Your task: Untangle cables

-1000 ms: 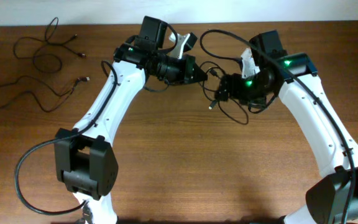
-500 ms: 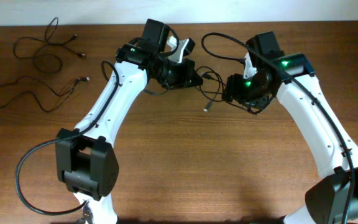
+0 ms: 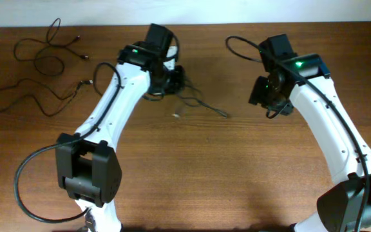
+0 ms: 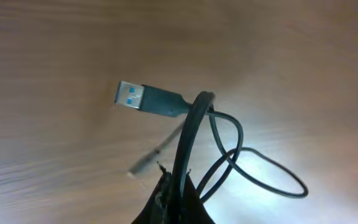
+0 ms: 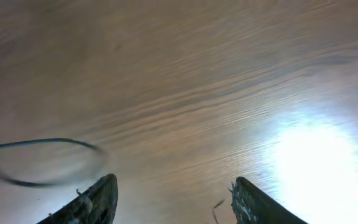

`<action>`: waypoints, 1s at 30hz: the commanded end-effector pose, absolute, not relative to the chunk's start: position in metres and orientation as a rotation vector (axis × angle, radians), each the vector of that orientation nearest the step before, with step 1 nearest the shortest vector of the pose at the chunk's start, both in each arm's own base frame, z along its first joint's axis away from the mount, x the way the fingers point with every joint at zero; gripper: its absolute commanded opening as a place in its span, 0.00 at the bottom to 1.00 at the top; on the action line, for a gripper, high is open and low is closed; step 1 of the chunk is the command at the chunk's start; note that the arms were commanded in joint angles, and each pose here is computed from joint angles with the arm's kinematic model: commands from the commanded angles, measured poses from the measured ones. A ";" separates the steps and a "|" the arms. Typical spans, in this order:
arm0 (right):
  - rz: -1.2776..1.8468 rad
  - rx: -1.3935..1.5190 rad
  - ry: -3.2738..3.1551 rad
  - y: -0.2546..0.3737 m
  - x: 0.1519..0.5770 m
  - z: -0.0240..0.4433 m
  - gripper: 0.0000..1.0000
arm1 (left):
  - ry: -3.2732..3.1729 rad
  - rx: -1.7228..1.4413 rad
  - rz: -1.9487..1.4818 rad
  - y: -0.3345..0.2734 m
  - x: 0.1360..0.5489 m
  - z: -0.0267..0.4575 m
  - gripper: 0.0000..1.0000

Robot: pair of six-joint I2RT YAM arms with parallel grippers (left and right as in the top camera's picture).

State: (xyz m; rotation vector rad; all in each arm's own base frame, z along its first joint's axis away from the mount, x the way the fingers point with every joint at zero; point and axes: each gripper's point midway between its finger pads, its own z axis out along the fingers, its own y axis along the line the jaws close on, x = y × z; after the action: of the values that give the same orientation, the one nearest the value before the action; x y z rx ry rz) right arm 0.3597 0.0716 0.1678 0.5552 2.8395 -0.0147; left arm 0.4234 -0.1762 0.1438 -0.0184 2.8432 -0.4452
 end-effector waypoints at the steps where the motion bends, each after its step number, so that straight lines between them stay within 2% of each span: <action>1: -0.077 0.614 2.773 0.061 0.360 0.179 0.60 | 2.799 -0.117 -0.271 -0.154 0.433 0.150 0.00; 3: -0.022 0.609 2.793 0.069 0.359 0.178 0.61 | 2.804 -0.092 -0.356 -0.165 0.431 0.151 0.00; 4: 0.013 0.605 2.803 0.073 0.359 0.178 0.65 | 2.800 -0.048 -0.422 -0.174 0.430 0.154 0.00; 8: 0.245 0.410 2.846 0.104 0.364 0.180 0.71 | 2.660 0.379 -0.895 -0.234 0.418 0.182 0.00; 11: 0.325 0.391 2.845 0.114 0.365 0.182 0.71 | 2.613 0.498 -0.960 -0.242 0.412 0.187 0.00; 15: 0.564 0.182 2.816 0.146 0.370 0.193 0.71 | 2.589 0.528 -1.086 -0.252 0.402 0.196 0.00; 22: 0.543 0.094 2.848 0.145 0.364 0.189 0.71 | 2.552 0.556 -1.216 -0.262 0.394 0.206 0.00; 30: 0.446 0.122 2.908 0.137 0.368 0.165 0.69 | 2.547 0.560 -1.236 -0.263 0.393 0.208 0.00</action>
State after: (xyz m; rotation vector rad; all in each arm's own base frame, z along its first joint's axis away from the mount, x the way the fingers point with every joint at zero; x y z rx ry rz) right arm 0.3643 0.1404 0.1764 0.1363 2.8844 0.5106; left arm 0.3958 -0.2590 0.1942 0.5140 2.5987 -1.1917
